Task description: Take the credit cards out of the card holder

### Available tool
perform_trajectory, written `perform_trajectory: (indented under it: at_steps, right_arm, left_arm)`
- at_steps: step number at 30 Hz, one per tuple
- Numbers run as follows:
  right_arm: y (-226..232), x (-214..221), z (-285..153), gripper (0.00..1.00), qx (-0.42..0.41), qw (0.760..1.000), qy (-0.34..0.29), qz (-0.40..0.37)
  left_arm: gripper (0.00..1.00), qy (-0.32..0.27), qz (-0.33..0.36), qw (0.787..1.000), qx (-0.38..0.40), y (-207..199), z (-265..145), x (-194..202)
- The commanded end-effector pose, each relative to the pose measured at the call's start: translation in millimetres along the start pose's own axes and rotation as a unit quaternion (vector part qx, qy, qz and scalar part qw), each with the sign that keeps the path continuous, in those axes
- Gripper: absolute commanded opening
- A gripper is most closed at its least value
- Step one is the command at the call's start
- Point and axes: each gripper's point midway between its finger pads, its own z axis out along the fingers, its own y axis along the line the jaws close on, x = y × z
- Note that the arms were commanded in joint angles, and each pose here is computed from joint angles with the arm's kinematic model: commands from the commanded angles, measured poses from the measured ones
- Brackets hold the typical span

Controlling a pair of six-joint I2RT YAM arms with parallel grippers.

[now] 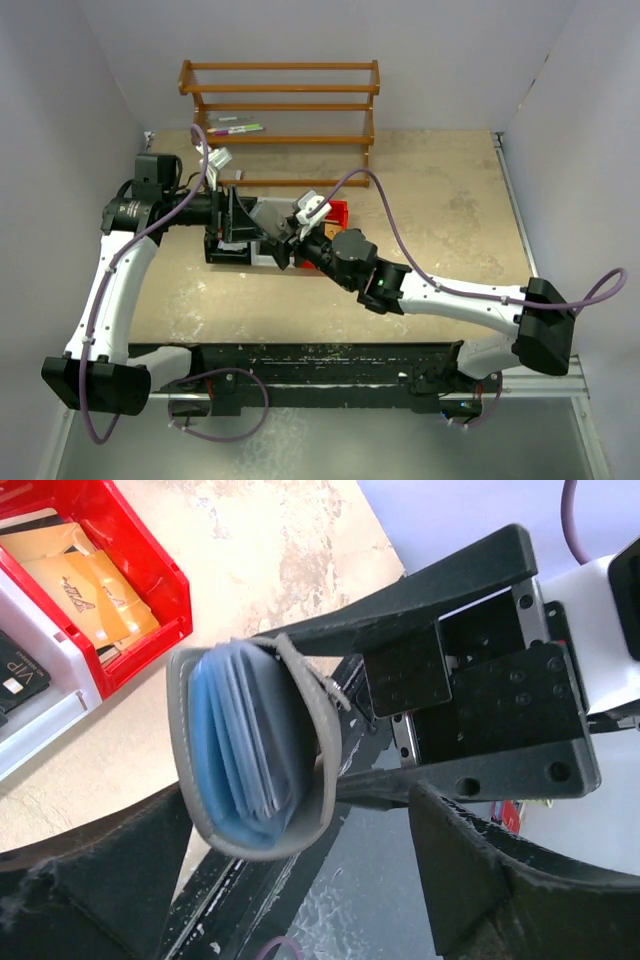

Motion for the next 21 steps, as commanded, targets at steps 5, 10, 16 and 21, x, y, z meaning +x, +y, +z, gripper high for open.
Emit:
perform_trajectory:
  at_steps: [5,10,16,21]
  right_arm:
    - [15.8,-46.8,4.9,0.59,-0.016,0.998,-0.067,0.015]
    - [20.6,-39.8,10.4,0.65,-0.017,0.998,-0.056,0.027]
    - [22.4,-40.5,-1.4,1.0,-0.117,0.984,-0.02,0.134]
    - [7.6,-42.1,-33.4,0.99,-0.216,0.96,0.002,0.18]
  left_arm:
    - [0.58,-0.019,0.0,1.0,-0.006,7.0,0.8,-10.6]
    - [0.31,-0.027,0.001,0.999,-0.021,13.0,0.9,-13.7]
    - [0.06,-0.022,0.03,0.999,-0.033,12.3,-3.6,-12.1]
    - [0.04,-0.017,0.072,0.997,0.002,-6.3,-8.7,-10.2]
